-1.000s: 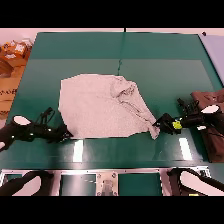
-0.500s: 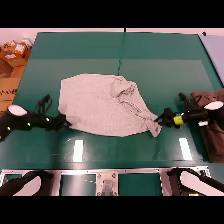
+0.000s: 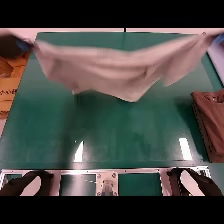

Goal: Fold the shirts.

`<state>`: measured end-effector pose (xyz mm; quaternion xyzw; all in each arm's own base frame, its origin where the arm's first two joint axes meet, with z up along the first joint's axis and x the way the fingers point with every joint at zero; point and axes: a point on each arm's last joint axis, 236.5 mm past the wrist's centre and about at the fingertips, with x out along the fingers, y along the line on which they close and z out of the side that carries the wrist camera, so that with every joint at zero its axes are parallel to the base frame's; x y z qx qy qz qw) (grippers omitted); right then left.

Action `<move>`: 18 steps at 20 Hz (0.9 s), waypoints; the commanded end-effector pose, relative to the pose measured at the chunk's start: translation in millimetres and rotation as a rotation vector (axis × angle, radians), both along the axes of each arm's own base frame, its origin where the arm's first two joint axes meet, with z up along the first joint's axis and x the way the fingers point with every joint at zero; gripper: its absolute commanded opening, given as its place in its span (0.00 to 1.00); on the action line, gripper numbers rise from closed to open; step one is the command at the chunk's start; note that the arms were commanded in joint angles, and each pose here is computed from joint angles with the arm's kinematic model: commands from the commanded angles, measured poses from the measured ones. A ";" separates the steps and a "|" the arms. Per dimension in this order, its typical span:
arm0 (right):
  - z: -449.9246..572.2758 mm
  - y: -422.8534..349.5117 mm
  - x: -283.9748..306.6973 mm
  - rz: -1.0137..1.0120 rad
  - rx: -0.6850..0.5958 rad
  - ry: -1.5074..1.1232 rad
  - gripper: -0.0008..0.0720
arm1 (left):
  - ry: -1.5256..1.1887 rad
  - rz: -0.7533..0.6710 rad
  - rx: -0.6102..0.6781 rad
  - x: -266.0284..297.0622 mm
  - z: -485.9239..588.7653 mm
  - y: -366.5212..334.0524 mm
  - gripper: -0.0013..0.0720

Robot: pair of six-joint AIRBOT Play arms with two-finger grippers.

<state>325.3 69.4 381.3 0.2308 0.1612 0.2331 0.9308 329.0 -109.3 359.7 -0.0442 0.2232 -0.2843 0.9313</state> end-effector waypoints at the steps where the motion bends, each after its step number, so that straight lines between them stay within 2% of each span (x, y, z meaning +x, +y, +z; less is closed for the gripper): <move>1: 132.0 9.6 -78.1 -0.123 -0.043 -0.389 0.03 | -0.403 0.001 0.076 -78.0 139.1 -8.9 0.04; 4: 171.6 11.2 -117.8 -0.205 -0.077 -0.550 0.03 | -0.512 0.004 0.091 -109.1 169.7 -12.7 0.04; 8: 168.3 6.6 -116.0 -0.225 -0.081 -0.547 0.03 | -0.403 0.012 0.098 -84.8 137.5 -6.6 0.04; 13: 60.2 -29.4 -39.0 -0.240 0.029 -0.247 0.03 | -0.143 0.001 0.092 -5.1 41.4 5.7 0.04; 18: -150.2 -50.8 58.2 -0.285 0.185 0.142 0.03 | 0.177 -0.072 -0.011 89.4 -110.3 2.6 0.04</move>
